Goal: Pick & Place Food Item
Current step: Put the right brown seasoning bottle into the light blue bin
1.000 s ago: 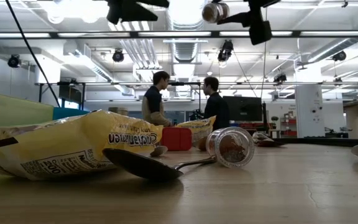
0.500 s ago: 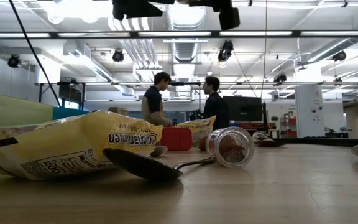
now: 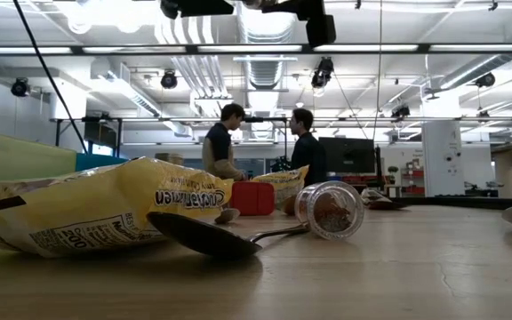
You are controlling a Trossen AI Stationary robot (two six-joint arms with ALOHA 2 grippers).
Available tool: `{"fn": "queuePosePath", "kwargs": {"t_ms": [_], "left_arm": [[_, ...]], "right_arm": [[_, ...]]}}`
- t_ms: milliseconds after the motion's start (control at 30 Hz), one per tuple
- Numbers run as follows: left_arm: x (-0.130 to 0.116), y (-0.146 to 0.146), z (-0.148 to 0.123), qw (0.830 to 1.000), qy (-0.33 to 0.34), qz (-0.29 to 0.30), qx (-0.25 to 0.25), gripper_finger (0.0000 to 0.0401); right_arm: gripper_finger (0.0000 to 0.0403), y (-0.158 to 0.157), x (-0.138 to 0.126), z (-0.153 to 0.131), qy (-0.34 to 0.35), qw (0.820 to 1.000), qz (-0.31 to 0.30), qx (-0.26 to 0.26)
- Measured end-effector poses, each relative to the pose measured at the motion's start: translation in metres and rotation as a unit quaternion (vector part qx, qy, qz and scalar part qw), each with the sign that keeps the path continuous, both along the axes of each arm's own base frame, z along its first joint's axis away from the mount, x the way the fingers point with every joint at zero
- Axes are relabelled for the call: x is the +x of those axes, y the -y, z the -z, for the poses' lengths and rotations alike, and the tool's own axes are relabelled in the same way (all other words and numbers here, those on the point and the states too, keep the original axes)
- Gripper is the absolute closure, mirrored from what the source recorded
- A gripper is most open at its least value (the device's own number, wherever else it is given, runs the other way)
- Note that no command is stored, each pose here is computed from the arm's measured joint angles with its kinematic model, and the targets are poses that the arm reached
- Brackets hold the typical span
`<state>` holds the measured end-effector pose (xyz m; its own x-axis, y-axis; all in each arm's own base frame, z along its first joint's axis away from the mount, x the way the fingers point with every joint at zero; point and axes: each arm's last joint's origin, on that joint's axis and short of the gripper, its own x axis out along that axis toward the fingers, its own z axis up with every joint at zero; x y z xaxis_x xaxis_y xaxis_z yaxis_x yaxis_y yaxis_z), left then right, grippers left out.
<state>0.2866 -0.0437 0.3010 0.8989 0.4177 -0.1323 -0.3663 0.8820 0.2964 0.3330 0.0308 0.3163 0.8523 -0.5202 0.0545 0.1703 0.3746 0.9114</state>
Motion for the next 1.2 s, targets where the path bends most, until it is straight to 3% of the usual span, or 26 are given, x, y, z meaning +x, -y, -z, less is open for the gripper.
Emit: {"fn": "queuePosePath", "kwargs": {"t_ms": [1200], "left_arm": [[-0.0007, -0.0004, 0.0038, 1.0, -0.015, -0.002, -0.005, 0.0055]], "right_arm": [[0.0226, -0.0014, 0.0006, -0.0034, 0.0, 0.999, -0.031, -0.015]]}}
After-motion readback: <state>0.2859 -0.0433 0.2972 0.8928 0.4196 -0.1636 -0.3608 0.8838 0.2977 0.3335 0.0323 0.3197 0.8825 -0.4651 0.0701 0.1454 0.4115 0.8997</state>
